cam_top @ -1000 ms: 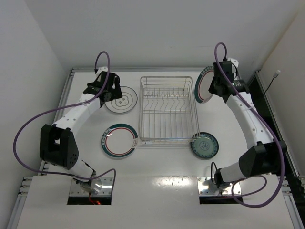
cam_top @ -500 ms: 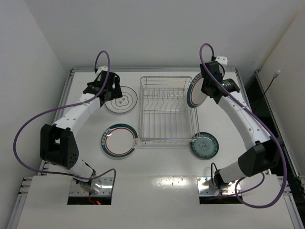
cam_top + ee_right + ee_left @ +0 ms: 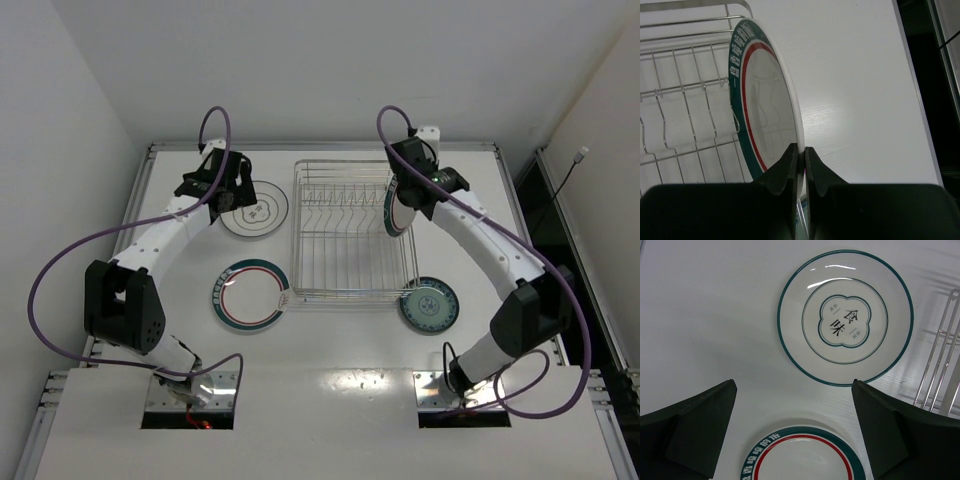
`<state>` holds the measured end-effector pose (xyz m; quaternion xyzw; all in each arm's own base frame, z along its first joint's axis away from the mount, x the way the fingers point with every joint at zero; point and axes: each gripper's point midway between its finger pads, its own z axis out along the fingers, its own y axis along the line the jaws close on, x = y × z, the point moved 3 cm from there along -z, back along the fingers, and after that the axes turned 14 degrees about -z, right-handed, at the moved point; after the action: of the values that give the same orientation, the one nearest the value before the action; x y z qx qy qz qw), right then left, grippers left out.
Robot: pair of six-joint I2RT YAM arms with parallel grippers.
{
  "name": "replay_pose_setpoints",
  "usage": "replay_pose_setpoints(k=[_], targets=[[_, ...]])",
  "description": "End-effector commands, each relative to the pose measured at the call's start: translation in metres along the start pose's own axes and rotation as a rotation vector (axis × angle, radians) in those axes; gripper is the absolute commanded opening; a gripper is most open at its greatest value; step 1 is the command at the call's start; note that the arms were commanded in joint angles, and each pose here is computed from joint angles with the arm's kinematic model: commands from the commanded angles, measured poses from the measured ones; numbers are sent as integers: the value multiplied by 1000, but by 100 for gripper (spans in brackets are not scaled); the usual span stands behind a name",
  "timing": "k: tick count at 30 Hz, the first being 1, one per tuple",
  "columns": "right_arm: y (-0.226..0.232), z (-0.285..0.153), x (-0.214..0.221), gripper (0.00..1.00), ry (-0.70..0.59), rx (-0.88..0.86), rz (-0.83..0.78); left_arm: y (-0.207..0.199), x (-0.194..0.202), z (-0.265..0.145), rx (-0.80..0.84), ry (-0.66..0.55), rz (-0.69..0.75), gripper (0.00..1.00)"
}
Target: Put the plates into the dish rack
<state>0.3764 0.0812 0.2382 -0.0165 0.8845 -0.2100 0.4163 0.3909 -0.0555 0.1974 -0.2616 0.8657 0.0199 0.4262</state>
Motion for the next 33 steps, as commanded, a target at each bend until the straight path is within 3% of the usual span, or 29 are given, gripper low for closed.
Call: replay_pose_setpoints(k=[1,3,8,11,12,16,17,26,30,33], targets=[[13,2,-11,0,-61,27,-43,-6,-16,-3,10,-42,-27,100],[17,4,-13,8,-60,14,-54,-6,-16,-3,10,-42,-27,100],[11,-6,-16,14,-60,4,-43,-6,-14,-1,5,-35,-23,100],[-8,-19,-12,31,-65,4,-20,-6,-14,-1,5,-35,-23,100],[-15,-21,-6,47,-48,11,-16,-6,-14,-1,5,-35,-23,100],[-45,-45,15,69,-41,3,49,-6,-14,-1,5,-35,-23,100],[-52,-55,20,71,-51,-40,84,-6,-14,-1,5,-35,-23,100],[-93,-31,155,83,258,-167,327,-4,-10,2,-5,-23,-15,100],[-88,-17,208,86,436,-214,431,-4,-10,2,-5,-22,-15,100],[-67,-9,242,86,545,-355,610,-3,-13,-1,-9,-35,-19,100]])
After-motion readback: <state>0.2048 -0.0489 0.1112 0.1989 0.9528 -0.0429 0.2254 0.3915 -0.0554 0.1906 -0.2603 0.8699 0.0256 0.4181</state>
